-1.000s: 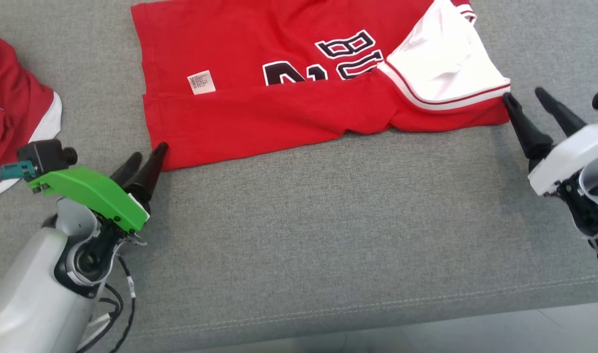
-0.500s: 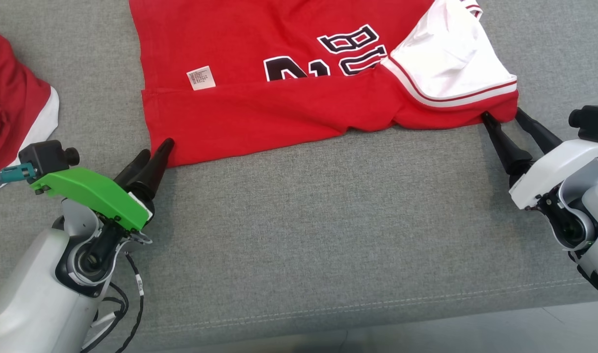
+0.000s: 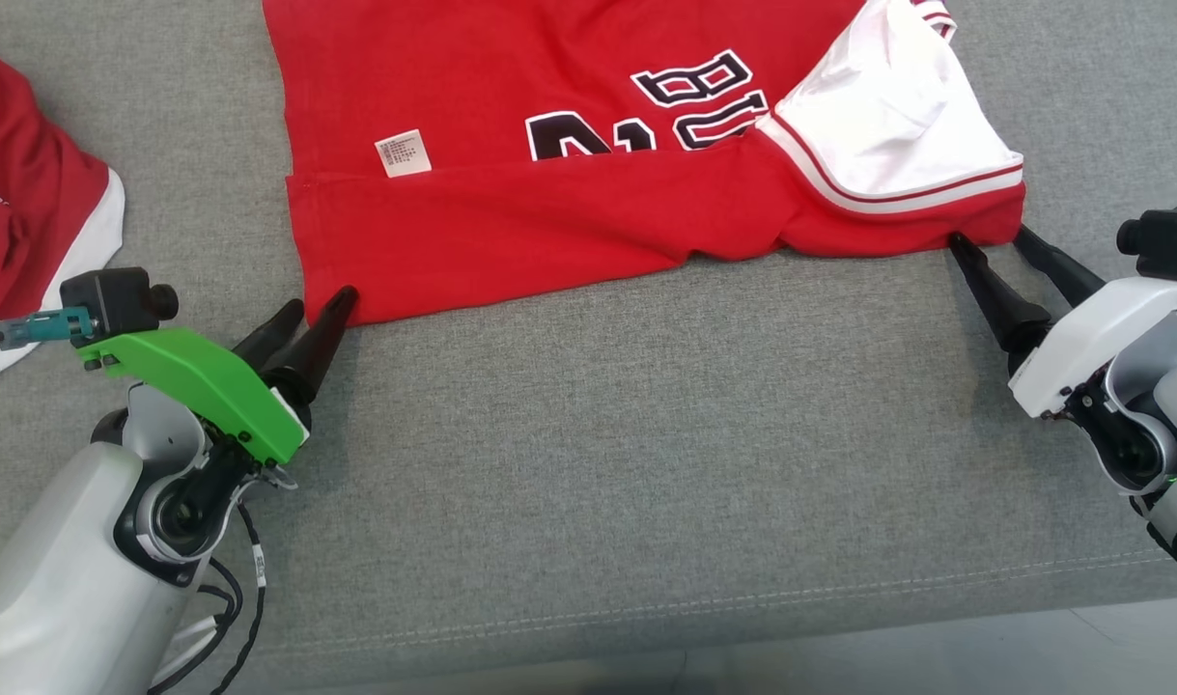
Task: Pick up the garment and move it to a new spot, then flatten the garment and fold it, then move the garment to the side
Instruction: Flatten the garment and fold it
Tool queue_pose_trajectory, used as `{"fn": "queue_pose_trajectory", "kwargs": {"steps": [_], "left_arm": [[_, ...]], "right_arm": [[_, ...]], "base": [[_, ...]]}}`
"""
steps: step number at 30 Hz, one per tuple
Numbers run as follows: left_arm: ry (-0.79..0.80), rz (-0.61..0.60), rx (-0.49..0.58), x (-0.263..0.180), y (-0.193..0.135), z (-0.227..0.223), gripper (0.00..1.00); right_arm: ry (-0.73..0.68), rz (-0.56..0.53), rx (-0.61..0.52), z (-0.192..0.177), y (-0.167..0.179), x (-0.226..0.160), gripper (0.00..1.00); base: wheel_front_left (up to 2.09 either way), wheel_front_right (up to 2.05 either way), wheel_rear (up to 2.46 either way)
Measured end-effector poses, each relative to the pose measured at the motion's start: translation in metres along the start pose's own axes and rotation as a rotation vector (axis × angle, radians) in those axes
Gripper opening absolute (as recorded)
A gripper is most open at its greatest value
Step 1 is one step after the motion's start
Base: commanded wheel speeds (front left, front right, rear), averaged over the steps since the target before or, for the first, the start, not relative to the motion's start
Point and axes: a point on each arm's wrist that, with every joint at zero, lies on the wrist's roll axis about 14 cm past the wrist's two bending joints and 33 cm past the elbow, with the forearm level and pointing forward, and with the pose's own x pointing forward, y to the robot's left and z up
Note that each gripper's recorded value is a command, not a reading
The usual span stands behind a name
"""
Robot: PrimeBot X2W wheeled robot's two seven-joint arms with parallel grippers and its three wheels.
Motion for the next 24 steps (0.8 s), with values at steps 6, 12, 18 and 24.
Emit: {"fn": "queue_pose_trajectory", "kwargs": {"steps": [6,12,18,24], "left_arm": [[0.033,0.01,0.06,0.0,0.003,-0.002,1.0],[0.06,0.014,0.068,0.002,0.002,-0.006,0.82],[0.079,0.0,0.077,0.005,-0.003,-0.007,0.0],[0.095,-0.03,0.09,0.003,-0.011,-0.01,0.0]], "right_arm": [[0.013,0.011,-0.005,0.001,0.001,0.002,0.98],[0.025,0.019,-0.014,0.002,0.003,0.004,0.38],[0.051,0.031,-0.004,-0.002,0.006,0.004,0.0],[0.067,0.033,-0.004,0.004,0.005,0.0,0.0]], "base": [[0.0,0.0,0.0],[0.0,0.0,0.0],[0.0,0.0,0.0],[0.0,0.0,0.0]]}}
